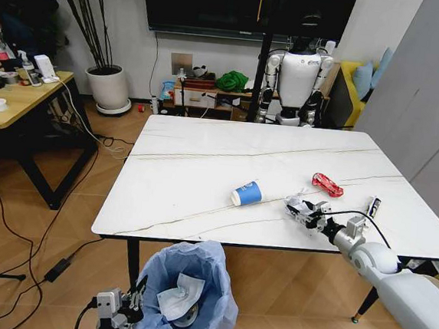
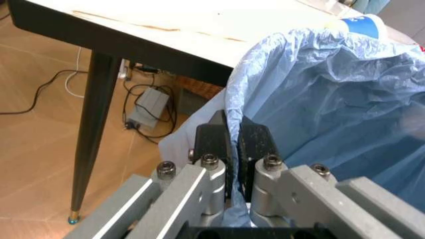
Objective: Pick up the trash bin and place the trash from the table into it.
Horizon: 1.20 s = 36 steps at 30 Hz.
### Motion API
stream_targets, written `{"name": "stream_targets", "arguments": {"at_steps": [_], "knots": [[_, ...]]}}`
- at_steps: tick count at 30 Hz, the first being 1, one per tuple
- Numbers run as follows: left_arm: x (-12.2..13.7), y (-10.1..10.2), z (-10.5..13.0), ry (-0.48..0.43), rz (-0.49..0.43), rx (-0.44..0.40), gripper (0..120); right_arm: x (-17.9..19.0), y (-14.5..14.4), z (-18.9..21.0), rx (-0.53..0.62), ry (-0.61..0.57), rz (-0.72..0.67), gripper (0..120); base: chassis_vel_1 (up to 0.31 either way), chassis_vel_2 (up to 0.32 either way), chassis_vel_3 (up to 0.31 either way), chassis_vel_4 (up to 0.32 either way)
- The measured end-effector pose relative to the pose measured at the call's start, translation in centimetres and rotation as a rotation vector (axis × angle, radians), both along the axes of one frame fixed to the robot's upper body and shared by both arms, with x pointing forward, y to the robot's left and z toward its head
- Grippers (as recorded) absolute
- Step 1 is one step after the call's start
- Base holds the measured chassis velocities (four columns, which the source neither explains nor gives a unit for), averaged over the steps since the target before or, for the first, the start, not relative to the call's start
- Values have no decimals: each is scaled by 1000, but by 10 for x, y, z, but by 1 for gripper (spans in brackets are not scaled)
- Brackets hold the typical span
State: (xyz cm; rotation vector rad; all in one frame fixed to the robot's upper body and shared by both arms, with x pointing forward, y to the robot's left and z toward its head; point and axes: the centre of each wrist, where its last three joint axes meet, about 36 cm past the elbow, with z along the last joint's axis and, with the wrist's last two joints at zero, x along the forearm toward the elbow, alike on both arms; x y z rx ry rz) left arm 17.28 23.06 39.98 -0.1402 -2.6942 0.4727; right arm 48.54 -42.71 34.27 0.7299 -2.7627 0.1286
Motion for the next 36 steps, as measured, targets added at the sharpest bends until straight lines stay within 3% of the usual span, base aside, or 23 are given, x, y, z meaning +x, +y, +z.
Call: {"name": "stream_targets", "arguments": {"at_steps": [2, 9, 15, 22, 25, 31, 36], "knots": [[0, 0, 0, -1, -1, -1, 0, -1, -1, -1, -1, 3, -2, 23, 0, 0, 0, 0], [1, 0, 1, 0, -8, -4, 0, -8, -3, -3, -3, 12, -3, 0, 0, 0, 0, 0], [1, -3, 3, -2, -28, -11, 0, -17, -6, 4, -6, 0, -8, 0, 0, 0, 0, 0], [3, -8, -1, 5, -63, -20, 0, -31, -17, 69, -15, -122, 46, 0, 0, 0, 0, 0], [4, -11, -3, 10, -83, -26, 0, -44, -4, 118, -13, -210, 136, 0, 0, 0, 0, 0], [5, -19, -9, 19, -106, -43, 0, -66, 29, 161, 2, -266, 281, 0, 0, 0, 0, 0], [9, -28, -14, 20, -128, -60, 0, -90, 82, 190, 39, -278, 462, 0, 0, 0, 0, 0]]}}
